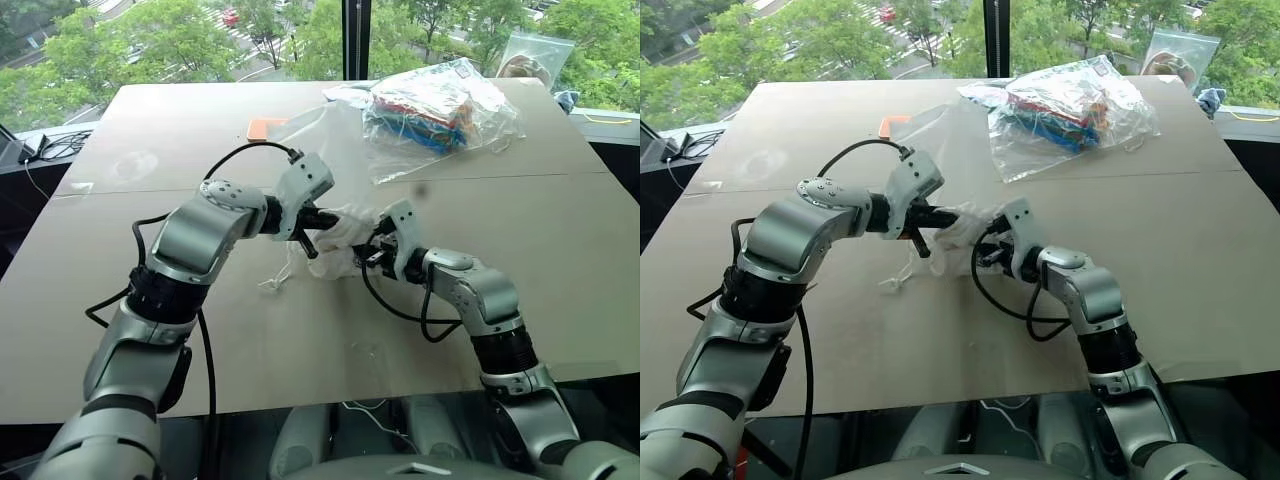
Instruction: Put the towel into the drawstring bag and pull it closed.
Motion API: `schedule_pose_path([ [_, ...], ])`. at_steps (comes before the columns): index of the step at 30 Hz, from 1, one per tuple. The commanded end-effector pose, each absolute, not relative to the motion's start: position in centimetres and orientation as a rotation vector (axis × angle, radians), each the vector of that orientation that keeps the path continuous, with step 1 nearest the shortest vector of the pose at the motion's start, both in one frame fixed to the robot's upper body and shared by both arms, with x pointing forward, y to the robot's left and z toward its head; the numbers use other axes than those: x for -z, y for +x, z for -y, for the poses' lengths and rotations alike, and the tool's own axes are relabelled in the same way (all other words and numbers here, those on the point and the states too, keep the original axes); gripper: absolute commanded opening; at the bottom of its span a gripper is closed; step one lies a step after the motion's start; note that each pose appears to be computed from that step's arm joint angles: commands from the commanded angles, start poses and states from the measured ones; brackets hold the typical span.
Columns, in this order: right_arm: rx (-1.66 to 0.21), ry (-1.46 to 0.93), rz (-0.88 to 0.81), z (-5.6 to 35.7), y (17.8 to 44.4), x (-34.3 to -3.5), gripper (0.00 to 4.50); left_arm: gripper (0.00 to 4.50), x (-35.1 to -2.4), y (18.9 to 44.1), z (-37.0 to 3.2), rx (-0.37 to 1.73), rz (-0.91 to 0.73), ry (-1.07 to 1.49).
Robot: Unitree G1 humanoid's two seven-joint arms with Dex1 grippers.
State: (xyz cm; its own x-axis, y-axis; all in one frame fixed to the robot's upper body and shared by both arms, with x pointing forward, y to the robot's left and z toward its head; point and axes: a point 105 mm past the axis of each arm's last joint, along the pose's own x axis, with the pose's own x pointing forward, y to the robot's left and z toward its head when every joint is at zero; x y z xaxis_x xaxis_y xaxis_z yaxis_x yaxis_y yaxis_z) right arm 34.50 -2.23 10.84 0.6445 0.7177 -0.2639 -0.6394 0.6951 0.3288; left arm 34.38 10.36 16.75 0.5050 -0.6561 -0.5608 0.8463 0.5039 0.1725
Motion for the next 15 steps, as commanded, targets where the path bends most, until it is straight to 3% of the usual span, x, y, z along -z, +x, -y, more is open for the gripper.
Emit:
schedule_pose_path([
  [1,-0.685,0.357,-0.364,3.5,35.5,-12.7,0.04,0.0,-17.1,34.0,-10.3,0.96,-0.434,0.519],
  [6,-0.625,0.329,-0.4,4.4,35.7,-12.1,0.04,0.0,-17.8,35.1,-11.0,0.914,-0.393,0.572],
  [11,-0.656,0.212,-0.408,3.9,35.2,-11.6,0.04,0.0,-20.6,36.8,-10.4,0.84,-0.233,0.551],
  [15,-0.685,0.322,-0.365,2.4,35.6,-13.2,0.04,0.0,-23.0,37.7,-9.7,0.782,-0.09,0.537],
])
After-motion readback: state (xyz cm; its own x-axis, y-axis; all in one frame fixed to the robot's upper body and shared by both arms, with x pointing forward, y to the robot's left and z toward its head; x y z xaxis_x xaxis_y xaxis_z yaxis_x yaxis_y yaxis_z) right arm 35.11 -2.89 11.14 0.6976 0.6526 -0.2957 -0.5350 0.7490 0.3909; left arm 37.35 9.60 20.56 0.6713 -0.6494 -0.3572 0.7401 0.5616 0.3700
